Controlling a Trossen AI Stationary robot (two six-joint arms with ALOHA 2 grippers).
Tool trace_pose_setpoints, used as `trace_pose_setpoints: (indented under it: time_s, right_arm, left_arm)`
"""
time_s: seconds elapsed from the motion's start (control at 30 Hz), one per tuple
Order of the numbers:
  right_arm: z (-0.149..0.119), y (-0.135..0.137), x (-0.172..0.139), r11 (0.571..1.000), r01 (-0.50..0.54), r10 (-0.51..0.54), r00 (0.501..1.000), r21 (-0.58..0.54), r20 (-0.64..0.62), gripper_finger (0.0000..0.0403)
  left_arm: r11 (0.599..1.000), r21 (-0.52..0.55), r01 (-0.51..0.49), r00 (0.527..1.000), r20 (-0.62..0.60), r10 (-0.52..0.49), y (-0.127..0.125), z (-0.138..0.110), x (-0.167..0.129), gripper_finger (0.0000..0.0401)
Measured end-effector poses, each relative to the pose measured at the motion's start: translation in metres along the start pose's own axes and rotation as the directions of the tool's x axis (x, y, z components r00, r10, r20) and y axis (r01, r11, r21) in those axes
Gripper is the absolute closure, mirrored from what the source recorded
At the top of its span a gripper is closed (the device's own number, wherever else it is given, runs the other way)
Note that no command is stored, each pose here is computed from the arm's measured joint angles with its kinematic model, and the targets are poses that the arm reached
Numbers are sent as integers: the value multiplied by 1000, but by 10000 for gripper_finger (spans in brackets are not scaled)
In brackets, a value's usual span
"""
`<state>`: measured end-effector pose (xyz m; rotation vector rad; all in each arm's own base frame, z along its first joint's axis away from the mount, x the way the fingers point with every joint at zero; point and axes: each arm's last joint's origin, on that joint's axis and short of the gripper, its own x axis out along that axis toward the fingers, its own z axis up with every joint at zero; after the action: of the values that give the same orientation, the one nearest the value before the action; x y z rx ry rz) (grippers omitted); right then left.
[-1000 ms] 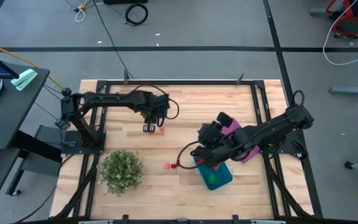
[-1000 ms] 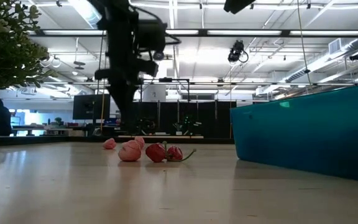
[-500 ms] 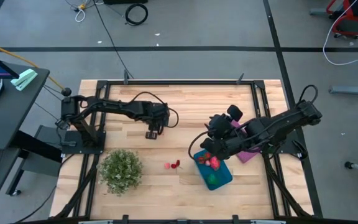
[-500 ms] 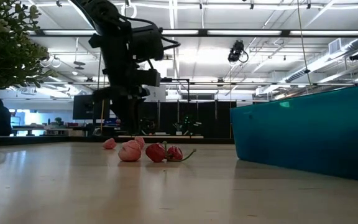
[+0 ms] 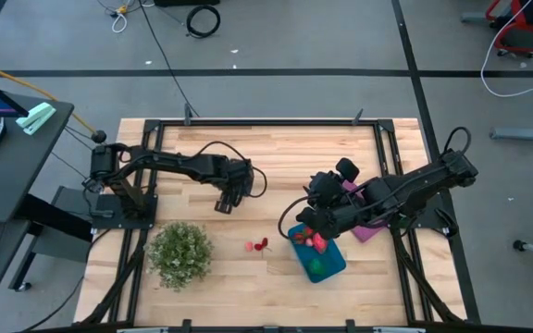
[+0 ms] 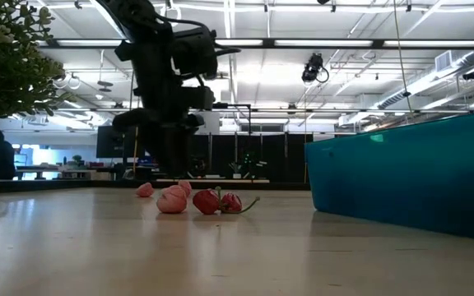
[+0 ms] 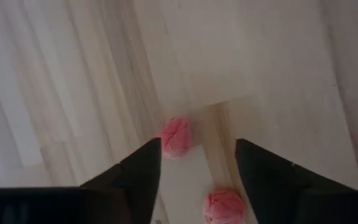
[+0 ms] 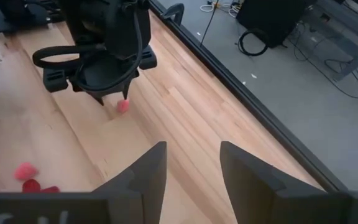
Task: Pick and placing Produce into tupperware
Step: Put the pink peach into the blue bin
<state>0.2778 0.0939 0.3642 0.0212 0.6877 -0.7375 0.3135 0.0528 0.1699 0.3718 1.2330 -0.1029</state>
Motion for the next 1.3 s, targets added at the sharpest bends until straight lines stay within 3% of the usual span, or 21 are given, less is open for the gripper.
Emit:
trace_pose_setpoints:
  time_s: [0.27, 0.5, 1.0, 1.3]
  right_arm:
    - [0, 0, 0, 1000, 0, 0, 1000, -2, 0, 245]
    - [0, 0, 0, 1000, 0, 0, 1000, -6, -1, 245]
    - [0, 0, 0, 1000, 0, 0, 1000, -9, -1, 245]
    - [0, 0, 0, 1000, 0, 0, 1000, -9, -1, 245]
  left_arm:
    - [999, 35, 18, 999, -45, -16, -2, -1, 19, 139]
    - [998, 31, -56, 997, -43, 57, 6, 0, 25, 144]
    - [992, -105, -74, 994, -93, 64, 31, -19, 27, 152]
    - [988, -134, -83, 992, -104, 69, 39, -25, 27, 171]
